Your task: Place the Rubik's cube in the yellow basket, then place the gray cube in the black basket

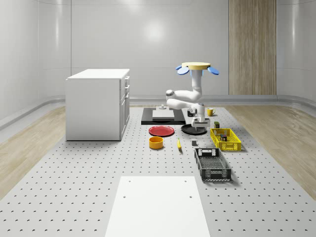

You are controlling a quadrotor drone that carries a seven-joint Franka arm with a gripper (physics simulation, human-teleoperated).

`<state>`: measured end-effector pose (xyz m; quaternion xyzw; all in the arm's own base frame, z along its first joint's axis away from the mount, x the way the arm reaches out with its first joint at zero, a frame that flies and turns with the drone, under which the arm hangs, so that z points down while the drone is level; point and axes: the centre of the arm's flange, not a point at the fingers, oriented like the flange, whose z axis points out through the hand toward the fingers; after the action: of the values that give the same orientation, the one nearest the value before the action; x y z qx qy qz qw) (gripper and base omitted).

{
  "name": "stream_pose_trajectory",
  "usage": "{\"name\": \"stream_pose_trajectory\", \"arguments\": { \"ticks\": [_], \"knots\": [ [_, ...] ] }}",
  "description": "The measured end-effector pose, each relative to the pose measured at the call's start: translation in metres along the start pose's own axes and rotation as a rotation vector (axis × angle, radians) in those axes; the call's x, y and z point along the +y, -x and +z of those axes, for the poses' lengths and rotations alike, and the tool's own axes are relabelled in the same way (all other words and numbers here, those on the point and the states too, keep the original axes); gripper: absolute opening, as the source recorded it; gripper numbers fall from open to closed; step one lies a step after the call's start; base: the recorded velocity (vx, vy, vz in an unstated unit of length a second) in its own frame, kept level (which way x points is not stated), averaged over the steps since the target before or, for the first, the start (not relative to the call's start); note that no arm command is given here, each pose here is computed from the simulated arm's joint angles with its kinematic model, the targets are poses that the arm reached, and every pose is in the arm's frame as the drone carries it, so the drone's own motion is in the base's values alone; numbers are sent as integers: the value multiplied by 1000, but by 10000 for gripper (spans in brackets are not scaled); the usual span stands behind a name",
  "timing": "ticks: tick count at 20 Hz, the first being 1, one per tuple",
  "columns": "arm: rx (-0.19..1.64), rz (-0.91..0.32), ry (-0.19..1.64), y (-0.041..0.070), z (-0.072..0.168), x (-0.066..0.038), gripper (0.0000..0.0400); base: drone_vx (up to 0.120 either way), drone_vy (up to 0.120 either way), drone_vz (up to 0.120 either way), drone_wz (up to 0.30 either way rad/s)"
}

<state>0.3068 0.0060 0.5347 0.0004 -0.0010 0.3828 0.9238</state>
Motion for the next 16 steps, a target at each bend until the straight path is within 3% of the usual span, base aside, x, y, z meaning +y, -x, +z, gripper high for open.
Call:
{"name": "stream_pose_trajectory", "arguments": {
  "ticks": [11,16],
  "knots": [
    [0,0,0,0,0,0,400,0,-120,0,0],
    [0,0,0,0,0,0,400,0,-16,-88,0]
  ]
}}
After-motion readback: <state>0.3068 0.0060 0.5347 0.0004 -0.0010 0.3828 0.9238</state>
